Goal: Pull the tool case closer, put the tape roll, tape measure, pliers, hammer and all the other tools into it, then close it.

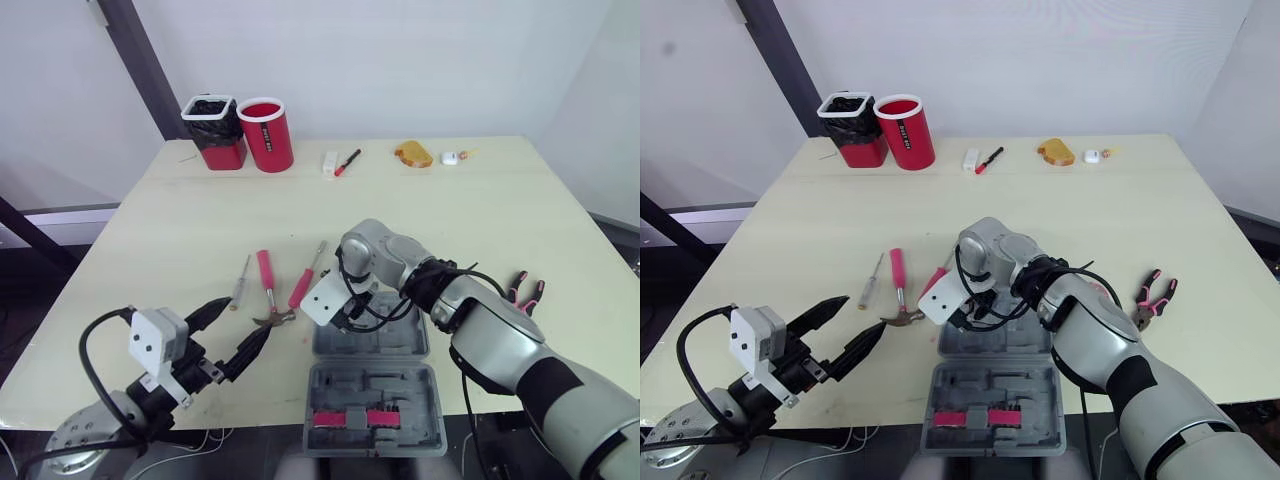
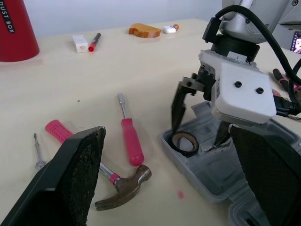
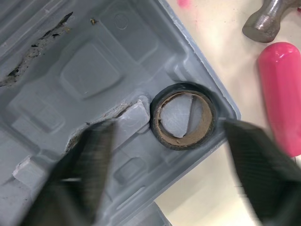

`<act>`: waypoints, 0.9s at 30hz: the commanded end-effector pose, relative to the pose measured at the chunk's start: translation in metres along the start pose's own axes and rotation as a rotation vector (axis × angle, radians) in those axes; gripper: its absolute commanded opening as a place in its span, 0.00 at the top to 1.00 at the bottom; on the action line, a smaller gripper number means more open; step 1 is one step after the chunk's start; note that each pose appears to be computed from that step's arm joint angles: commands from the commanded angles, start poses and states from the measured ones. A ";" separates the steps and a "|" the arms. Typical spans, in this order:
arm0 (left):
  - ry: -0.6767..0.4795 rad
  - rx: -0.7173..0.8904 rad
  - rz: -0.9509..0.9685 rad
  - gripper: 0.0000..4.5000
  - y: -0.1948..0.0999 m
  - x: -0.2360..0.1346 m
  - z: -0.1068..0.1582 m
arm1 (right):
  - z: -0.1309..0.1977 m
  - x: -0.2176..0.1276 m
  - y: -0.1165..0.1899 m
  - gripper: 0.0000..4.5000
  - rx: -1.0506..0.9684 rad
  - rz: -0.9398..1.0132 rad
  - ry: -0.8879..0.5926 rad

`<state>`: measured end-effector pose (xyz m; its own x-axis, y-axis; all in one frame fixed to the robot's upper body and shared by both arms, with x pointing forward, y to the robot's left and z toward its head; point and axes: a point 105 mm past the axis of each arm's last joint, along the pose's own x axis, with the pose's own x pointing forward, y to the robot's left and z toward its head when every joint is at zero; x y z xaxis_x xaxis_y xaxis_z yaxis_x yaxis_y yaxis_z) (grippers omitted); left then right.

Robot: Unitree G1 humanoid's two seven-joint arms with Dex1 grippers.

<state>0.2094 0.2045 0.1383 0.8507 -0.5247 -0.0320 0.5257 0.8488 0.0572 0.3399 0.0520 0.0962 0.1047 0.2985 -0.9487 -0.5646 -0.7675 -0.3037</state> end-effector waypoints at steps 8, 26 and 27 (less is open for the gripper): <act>-0.001 0.011 -0.034 0.00 0.000 0.003 0.002 | -0.011 -0.040 0.003 0.01 0.342 -0.188 -0.308; 0.039 0.019 -0.134 0.00 0.017 0.010 0.002 | -0.020 -0.025 0.026 0.81 0.926 -0.470 -0.671; 0.040 0.016 -0.140 0.00 0.018 0.010 0.002 | -0.019 -0.021 0.026 0.81 0.933 -0.480 -0.672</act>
<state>0.2272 0.2140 0.1339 0.7793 -0.6186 -0.1003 0.6251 0.7787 0.0540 0.3370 0.0097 0.0969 0.1479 0.8577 -0.4925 -0.9861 0.0894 -0.1404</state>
